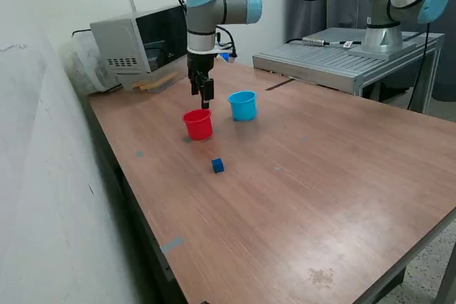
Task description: Place red objects in the red bin, and blue objects in the blue bin.
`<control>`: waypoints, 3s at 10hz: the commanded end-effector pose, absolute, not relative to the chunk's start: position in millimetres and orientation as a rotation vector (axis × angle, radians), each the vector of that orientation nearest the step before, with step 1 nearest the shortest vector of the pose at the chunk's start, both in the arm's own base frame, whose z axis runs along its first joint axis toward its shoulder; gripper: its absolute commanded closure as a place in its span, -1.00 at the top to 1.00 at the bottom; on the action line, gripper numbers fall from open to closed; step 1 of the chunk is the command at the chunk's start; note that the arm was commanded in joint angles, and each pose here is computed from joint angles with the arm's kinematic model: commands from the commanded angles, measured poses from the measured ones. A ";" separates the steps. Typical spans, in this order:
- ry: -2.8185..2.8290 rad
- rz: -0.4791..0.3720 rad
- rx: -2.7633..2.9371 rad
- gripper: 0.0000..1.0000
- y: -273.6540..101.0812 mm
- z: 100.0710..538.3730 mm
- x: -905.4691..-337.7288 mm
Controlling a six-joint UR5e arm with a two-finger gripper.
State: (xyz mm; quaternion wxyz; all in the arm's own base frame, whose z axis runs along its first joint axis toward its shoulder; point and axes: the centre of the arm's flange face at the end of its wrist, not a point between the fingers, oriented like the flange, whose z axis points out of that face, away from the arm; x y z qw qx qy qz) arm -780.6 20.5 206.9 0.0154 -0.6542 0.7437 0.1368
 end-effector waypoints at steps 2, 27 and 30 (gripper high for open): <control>2.196 0.425 -2.205 1.00 -104.9 216.1 -767.9; 2.718 0.088 -1.800 1.00 -163.8 139.8 -852.1; 2.759 0.124 -1.764 1.00 -120.1 139.1 -860.6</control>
